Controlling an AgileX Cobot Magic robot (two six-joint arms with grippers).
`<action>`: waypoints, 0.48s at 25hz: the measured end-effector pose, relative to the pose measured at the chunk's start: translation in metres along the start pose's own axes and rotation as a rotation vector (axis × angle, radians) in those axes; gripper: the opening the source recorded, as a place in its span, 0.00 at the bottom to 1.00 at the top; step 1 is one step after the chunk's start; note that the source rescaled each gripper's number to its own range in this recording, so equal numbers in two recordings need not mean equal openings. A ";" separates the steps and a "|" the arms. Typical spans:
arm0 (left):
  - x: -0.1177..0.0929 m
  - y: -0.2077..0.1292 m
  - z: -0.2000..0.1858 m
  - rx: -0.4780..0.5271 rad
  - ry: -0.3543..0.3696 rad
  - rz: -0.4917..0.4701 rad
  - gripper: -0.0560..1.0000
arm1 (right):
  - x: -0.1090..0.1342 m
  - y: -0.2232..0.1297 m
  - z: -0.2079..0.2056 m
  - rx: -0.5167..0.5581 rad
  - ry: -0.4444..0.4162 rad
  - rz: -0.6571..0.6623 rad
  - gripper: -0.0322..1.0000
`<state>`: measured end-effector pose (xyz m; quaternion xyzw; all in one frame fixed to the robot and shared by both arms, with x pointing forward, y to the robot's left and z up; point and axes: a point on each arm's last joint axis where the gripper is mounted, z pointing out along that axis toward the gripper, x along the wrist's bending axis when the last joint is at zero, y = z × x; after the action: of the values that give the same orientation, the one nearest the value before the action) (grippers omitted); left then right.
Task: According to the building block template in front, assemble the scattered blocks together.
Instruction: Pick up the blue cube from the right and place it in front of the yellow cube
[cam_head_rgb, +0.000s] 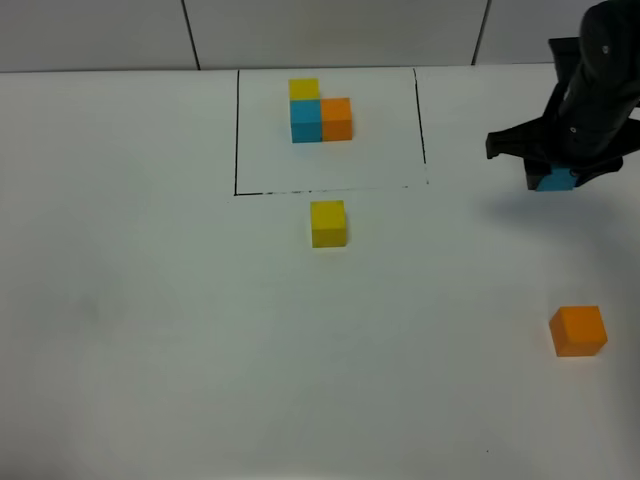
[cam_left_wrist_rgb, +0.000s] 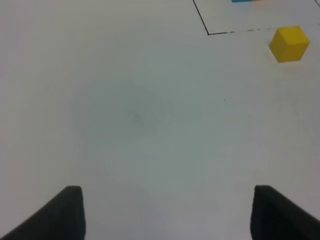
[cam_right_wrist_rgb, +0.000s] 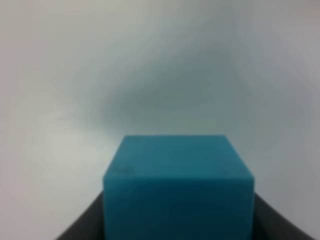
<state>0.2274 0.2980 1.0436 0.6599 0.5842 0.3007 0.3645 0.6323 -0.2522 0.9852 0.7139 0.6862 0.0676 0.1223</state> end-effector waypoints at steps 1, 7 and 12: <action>0.000 0.000 0.000 0.000 0.000 0.000 0.51 | 0.012 -0.003 -0.008 -0.007 -0.002 -0.007 0.05; 0.000 0.000 0.000 0.000 0.000 0.000 0.51 | 0.076 -0.027 -0.028 0.002 0.019 -0.041 0.05; 0.000 0.000 0.000 0.000 0.000 0.000 0.51 | 0.110 -0.049 -0.029 0.028 0.024 -0.072 0.05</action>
<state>0.2274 0.2980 1.0436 0.6599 0.5842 0.3007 0.3645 0.5832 -0.1383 0.9927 0.6895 0.7137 0.0623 0.1065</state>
